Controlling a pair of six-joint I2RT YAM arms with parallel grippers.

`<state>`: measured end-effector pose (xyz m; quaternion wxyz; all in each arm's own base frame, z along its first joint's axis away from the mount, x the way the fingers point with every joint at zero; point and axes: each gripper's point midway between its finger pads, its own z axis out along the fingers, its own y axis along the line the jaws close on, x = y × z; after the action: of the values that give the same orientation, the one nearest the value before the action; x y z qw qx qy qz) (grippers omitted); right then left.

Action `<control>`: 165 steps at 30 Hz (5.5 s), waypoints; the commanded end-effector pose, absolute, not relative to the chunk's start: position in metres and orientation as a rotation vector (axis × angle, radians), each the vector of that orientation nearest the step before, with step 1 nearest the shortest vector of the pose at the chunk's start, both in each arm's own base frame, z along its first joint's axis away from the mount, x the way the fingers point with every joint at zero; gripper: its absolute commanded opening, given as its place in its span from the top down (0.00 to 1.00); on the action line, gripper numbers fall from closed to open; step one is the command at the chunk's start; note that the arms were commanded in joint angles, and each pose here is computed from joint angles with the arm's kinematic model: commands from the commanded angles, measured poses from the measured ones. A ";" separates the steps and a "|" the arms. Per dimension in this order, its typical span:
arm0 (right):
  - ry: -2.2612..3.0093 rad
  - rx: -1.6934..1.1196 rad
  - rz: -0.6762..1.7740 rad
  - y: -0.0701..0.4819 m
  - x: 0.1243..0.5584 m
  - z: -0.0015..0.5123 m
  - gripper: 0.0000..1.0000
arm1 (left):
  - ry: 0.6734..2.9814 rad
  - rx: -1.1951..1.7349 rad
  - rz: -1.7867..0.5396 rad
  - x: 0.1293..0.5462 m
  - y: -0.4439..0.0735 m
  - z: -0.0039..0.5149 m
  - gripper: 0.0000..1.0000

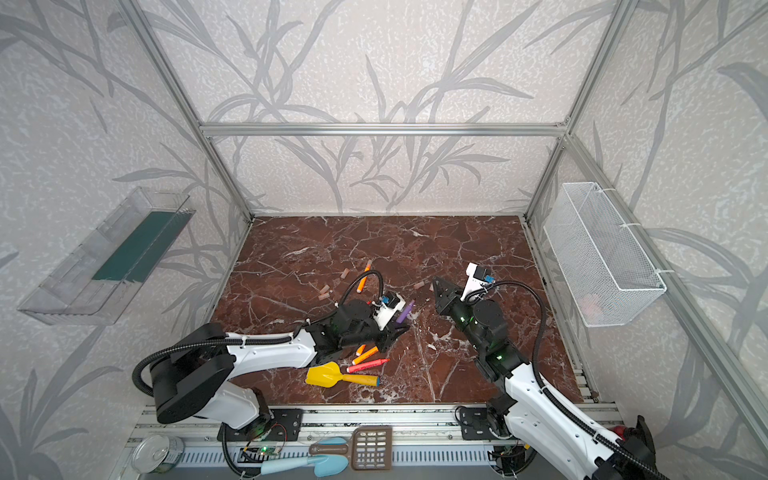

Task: Insert the pens into the pen caps
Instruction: 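Lift the cap with the right gripper toward the purple marker tip, then lower the held cap onto the purple marker tip with the right gripper, then open the right gripper off the capped purple marker and draw it back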

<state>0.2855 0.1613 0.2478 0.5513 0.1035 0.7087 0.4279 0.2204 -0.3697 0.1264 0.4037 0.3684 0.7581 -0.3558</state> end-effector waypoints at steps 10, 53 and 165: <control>1.640 0.225 1.135 0.190 0.290 0.262 1.00 | 1.857 0.909 -0.924 0.220 -0.370 0.140 1.00; 1.736 0.150 1.198 0.228 0.271 0.230 1.00 | 1.736 0.767 -1.249 0.232 -0.375 0.205 1.00; 1.946 -0.118 1.053 0.285 0.237 0.208 1.00 | 1.649 0.672 -0.855 0.289 -0.342 0.248 1.00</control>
<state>0.2808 0.2525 0.2448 0.5195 0.0385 0.7510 0.4058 0.2345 -0.3512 0.1592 0.4285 0.3711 0.7410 -0.3601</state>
